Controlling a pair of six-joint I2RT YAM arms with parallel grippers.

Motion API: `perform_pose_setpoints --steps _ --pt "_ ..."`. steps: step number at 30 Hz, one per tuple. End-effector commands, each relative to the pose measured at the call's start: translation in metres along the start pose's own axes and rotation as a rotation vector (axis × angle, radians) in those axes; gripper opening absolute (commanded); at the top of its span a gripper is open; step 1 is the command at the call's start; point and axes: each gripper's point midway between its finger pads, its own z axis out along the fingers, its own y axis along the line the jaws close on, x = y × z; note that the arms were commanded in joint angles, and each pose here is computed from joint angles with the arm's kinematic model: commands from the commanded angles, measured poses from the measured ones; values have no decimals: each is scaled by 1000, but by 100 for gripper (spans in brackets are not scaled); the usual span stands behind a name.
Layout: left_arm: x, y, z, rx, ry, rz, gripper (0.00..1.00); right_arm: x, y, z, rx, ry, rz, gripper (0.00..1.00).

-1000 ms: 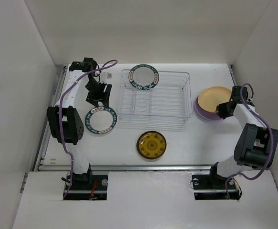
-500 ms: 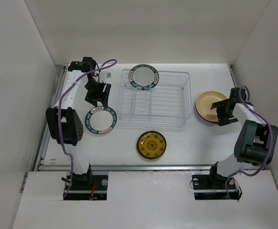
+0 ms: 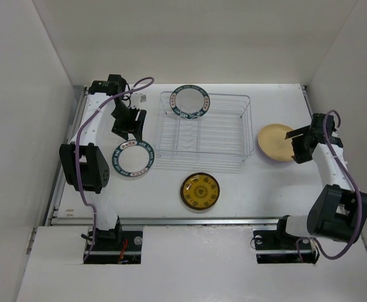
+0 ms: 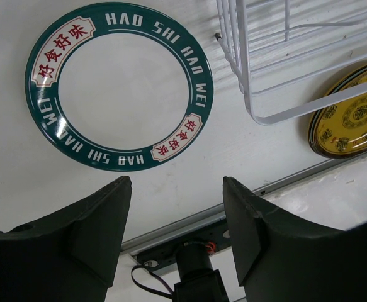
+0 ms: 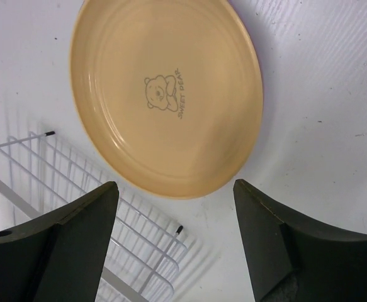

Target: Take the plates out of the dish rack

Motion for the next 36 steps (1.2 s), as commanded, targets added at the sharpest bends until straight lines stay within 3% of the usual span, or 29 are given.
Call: perform_pose_setpoints --steps 1,13,19,26,29,32,35,36 --pt "2 -6 -14 10 -29 16 57 -14 7 -6 -15 -53 -9 79" --pt "7 -7 -17 1 -29 7 57 4 17 73 17 85 -49 76" --pt "9 -5 -18 -10 -27 7 57 1 13 80 47 68 -50 76" --pt "5 -4 -16 -10 -28 8 57 -10 30 56 -6 28 -74 76" --pt "5 -4 -16 -10 -28 8 57 -7 64 28 -97 -28 -222 76" --pt "2 -6 -16 -3 -40 2 57 -2 136 -23 -343 -153 -488 76" --pt "-1 -5 -15 -3 -40 2 57 31 209 -76 -602 -247 -752 83" --pt "-1 -5 -15 -3 -40 2 57 59 229 -92 -708 -215 -847 86"
